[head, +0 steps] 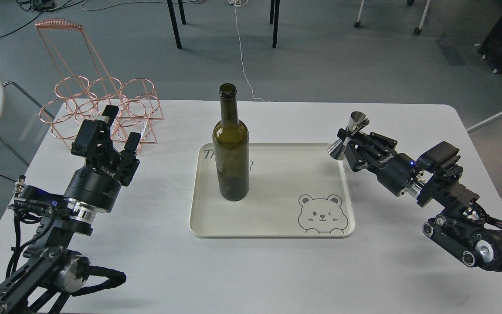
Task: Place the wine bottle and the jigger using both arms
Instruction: 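Carry the jigger off the tray and set it on the table, then open the right gripper and withdraw it from the jigger, then reach the left gripper to the wine bottle neck and grasp it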
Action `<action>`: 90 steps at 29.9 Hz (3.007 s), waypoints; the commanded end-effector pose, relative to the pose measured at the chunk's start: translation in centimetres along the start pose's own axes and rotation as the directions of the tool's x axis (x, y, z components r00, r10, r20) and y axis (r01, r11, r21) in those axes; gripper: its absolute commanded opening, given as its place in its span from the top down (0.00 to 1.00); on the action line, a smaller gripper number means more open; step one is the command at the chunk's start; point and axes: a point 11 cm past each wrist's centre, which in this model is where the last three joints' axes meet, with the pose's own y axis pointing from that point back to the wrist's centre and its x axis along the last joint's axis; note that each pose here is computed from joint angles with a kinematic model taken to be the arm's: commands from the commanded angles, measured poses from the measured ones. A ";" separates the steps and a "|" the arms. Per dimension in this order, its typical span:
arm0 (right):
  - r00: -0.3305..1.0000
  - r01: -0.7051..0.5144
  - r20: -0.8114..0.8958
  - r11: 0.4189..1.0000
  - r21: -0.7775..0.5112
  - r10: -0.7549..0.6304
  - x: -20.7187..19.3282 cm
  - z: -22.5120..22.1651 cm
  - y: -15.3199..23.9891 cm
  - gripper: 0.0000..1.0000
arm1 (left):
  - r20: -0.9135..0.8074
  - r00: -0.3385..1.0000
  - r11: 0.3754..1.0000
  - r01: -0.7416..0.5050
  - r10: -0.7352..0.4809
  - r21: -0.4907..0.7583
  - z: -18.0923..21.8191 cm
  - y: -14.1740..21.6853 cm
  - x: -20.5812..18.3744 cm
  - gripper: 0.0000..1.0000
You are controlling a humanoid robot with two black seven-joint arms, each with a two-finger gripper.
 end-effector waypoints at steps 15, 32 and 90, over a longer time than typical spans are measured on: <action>0.996 0.085 0.029 0.943 -0.320 -0.080 -2.0 8.9 8.8 0.75 | 0.003 1.000 1.000 0.003 -0.003 -0.006 0.2 -0.2 0.0 0.02; 0.989 0.147 0.052 0.941 -0.306 -0.137 -4.5 8.0 9.3 0.71 | 0.003 1.000 1.000 0.006 -0.006 -0.008 0.3 -0.3 0.0 0.02; -0.062 0.044 0.993 0.994 -0.099 0.102 4.4 -3.1 5.8 0.01 | 0.668 0.664 0.907 0.419 -0.336 0.040 6.7 -0.5 -1.1 0.02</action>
